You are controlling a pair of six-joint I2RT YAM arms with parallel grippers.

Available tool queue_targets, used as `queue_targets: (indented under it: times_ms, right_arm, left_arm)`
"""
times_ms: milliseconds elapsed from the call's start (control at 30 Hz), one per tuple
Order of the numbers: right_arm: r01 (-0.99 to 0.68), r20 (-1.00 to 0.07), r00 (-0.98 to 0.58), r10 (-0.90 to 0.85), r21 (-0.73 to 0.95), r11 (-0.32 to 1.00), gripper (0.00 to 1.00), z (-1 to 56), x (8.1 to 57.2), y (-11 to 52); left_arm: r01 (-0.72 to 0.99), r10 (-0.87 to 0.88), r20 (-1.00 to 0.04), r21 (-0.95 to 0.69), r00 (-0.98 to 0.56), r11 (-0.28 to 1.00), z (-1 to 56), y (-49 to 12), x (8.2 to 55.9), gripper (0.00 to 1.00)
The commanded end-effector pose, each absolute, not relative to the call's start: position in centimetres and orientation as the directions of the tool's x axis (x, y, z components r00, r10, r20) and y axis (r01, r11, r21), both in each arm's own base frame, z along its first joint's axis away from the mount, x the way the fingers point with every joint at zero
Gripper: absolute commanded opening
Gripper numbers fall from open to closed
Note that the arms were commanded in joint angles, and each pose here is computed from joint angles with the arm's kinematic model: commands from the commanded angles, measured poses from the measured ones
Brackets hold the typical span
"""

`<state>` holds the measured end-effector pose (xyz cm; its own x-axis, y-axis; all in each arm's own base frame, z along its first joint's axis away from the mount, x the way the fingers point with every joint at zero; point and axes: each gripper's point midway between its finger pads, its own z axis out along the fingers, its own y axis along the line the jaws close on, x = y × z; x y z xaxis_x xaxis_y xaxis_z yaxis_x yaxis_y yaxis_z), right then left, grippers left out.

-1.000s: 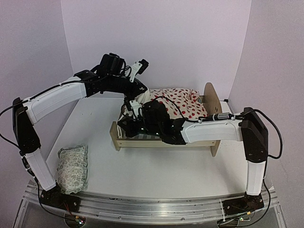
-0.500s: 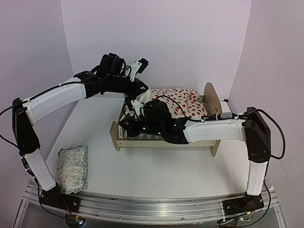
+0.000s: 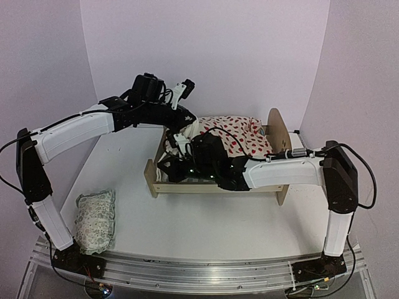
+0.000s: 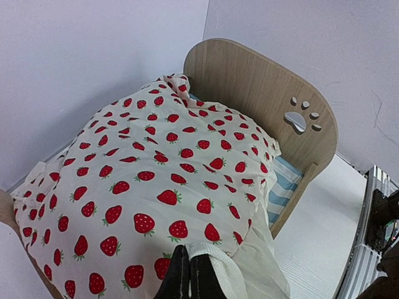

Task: Set up the pet bed
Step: Cross the left ropes of the mattress attached to the bed frame.

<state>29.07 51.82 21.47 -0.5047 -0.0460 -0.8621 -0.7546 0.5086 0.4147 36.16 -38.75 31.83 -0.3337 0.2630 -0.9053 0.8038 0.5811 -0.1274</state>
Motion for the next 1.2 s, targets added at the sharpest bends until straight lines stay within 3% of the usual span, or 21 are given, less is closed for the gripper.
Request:
queue_targets:
  times_ms: [0, 200, 267, 333, 400, 433, 733, 933, 1167]
  right_arm:
    - [-0.676, -0.783, -0.401, 0.475, 0.603, 0.424, 0.00, 38.0, 35.1, 43.6]
    - [-0.630, -0.783, -0.509, 0.358, 0.622, 0.465, 0.00, 31.1, 33.4, 42.9]
    - [-0.605, -0.794, -0.501, 0.342, 0.605, 0.517, 0.05, 29.2, 33.8, 42.2]
    - [-0.583, -0.812, -0.487, 0.322, 0.577, 0.572, 0.30, 27.2, 34.3, 41.7]
    - [-0.587, -0.827, -0.481, 0.291, 0.551, 0.593, 0.47, 26.2, 34.6, 42.0]
    - [-0.595, -0.831, -0.485, 0.275, 0.543, 0.593, 0.50, 25.9, 34.6, 42.3]
    - [-0.636, -0.836, -0.515, 0.189, 0.521, 0.569, 0.49, 24.8, 33.6, 43.2]
    - [-0.753, -0.829, -0.559, 0.008, 0.512, 0.413, 0.46, 24.5, 29.1, 45.5]
    - [-0.799, -0.841, -0.524, -0.137, 0.429, 0.422, 0.44, 21.4, 26.3, 46.3]
  left_arm:
    - [0.836, 0.336, -0.867, -0.148, -0.367, 0.529, 30.7, -37.0, 32.9, 0.00]
    - [0.832, 0.355, -0.852, -0.154, -0.385, 0.533, 29.3, -36.7, 32.7, 0.00]
    - [0.832, 0.357, -0.849, -0.158, -0.389, 0.532, 28.9, -36.8, 32.6, 0.00]
    - [0.831, 0.358, -0.846, -0.163, -0.395, 0.532, 28.5, -36.9, 32.7, 0.00]
    - [0.828, 0.361, -0.841, -0.167, -0.403, 0.535, 28.1, -37.0, 32.9, 0.00]
    - [0.827, 0.361, -0.840, -0.167, -0.405, 0.537, 28.0, -37.1, 33.0, 0.00]
    - [0.816, 0.368, -0.831, -0.163, -0.416, 0.554, 27.3, -37.1, 33.4, 0.00]
    - [0.812, 0.366, -0.835, -0.153, -0.411, 0.563, 27.7, -37.1, 33.7, 0.00]
    - [0.811, 0.373, -0.831, -0.147, -0.412, 0.566, 27.6, -37.2, 34.0, 0.00]
